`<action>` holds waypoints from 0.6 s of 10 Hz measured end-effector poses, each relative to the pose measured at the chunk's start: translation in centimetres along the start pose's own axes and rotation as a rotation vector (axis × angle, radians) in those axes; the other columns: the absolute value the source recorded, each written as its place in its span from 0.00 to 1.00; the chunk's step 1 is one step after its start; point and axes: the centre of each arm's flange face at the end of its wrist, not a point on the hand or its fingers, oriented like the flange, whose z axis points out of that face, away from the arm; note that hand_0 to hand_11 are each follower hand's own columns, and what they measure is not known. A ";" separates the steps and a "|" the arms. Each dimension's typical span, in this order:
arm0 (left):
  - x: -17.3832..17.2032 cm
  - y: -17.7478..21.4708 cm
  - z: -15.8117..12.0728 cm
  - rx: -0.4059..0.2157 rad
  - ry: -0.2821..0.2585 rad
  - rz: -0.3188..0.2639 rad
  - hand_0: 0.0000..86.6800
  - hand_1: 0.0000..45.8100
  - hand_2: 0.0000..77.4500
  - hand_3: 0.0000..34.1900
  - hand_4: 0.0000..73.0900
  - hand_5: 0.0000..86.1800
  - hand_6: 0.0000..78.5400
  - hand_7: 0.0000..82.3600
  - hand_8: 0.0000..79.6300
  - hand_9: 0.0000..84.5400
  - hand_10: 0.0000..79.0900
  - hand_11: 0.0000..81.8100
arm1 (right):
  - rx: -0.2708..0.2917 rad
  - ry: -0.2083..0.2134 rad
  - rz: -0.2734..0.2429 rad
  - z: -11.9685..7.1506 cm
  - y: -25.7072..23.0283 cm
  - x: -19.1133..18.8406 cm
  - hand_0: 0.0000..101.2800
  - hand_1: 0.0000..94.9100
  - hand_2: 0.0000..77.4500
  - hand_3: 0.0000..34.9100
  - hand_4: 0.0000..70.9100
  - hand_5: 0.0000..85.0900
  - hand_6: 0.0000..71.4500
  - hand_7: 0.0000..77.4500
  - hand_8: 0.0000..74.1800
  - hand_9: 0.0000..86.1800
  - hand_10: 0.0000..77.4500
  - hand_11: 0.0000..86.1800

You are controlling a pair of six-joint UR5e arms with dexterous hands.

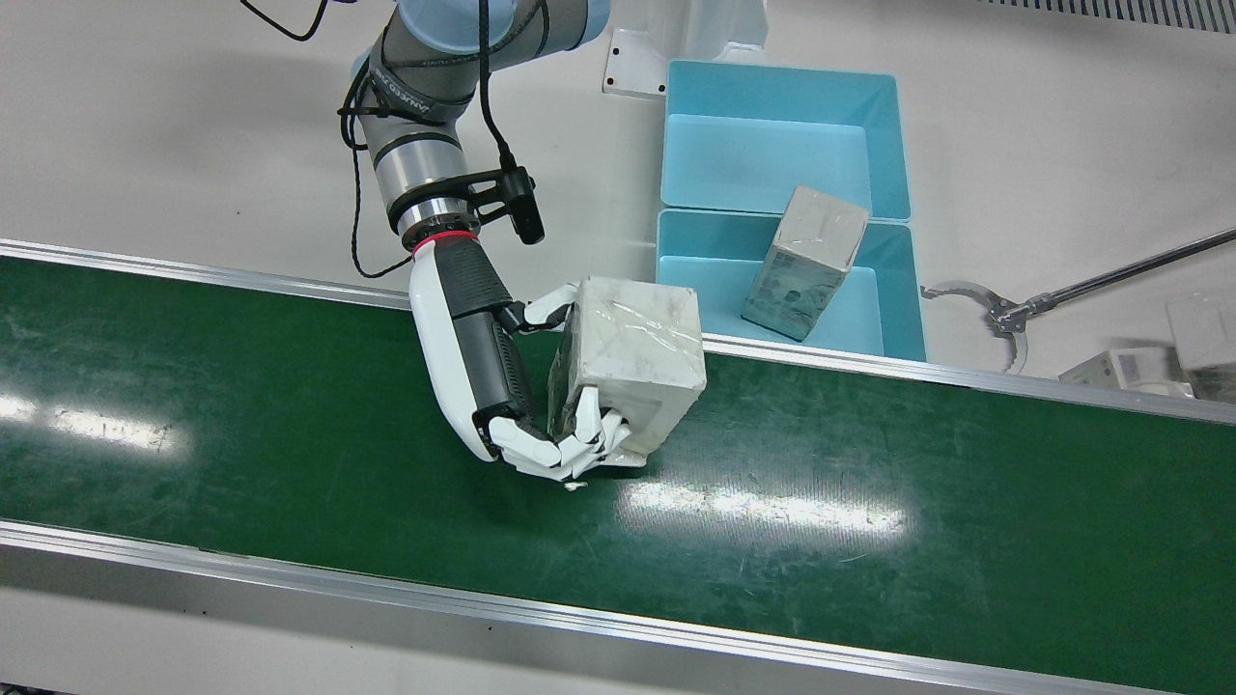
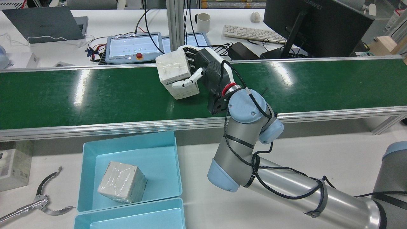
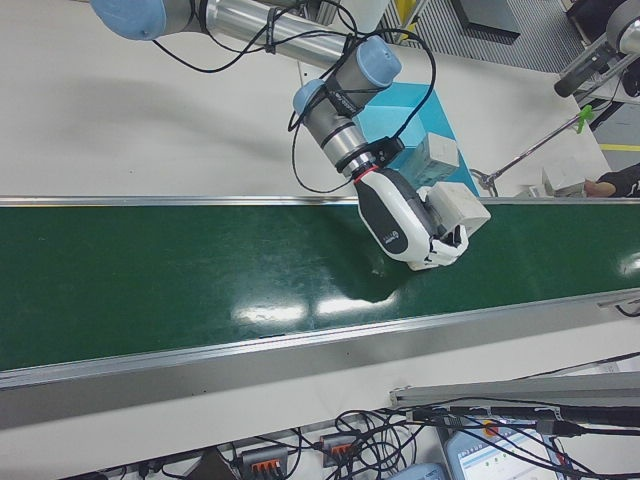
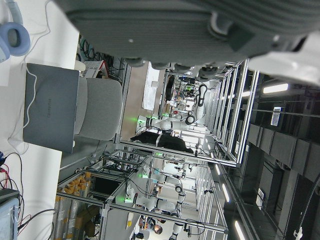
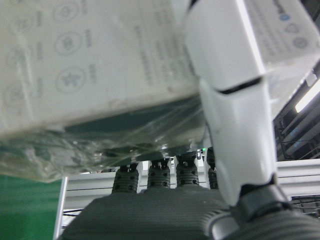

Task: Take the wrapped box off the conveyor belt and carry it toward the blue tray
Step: 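Lift the box off the belt and carry it toward the blue tray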

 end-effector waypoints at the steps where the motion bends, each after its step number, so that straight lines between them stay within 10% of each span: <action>1: 0.0 0.0 0.0 0.000 0.000 0.000 0.00 0.00 0.01 0.00 0.00 0.01 0.00 0.00 0.00 0.00 0.01 0.00 | -0.022 -0.003 0.009 -1.4 1.6 -1.0 0.59 0.03 0.18 0.03 0.55 0.75 0.53 0.85 0.64 0.61 0.58 0.46; 3: 0.0 0.0 0.0 0.000 0.000 0.000 0.00 0.00 0.01 0.00 0.00 0.01 0.00 0.00 0.00 0.00 0.01 0.00 | -0.080 0.018 0.018 -4.4 5.2 -0.9 0.51 0.01 0.23 0.04 0.60 0.85 0.77 0.91 0.84 0.82 0.67 0.62; 5: 0.0 0.0 0.0 0.000 0.000 0.000 0.00 0.00 0.01 0.00 0.00 0.01 0.00 0.00 0.00 0.00 0.00 0.00 | -0.102 0.069 0.008 -6.4 6.9 2.8 0.51 0.01 0.23 0.04 0.60 0.85 0.77 0.91 0.84 0.82 0.67 0.62; 6: 0.0 0.0 0.0 0.000 0.000 0.000 0.00 0.00 0.01 0.00 0.00 0.01 0.00 0.00 0.00 0.00 0.00 0.00 | -0.100 0.082 0.000 -7.2 7.1 4.8 0.51 0.01 0.25 0.04 0.76 1.00 0.88 1.00 0.93 0.92 0.87 0.99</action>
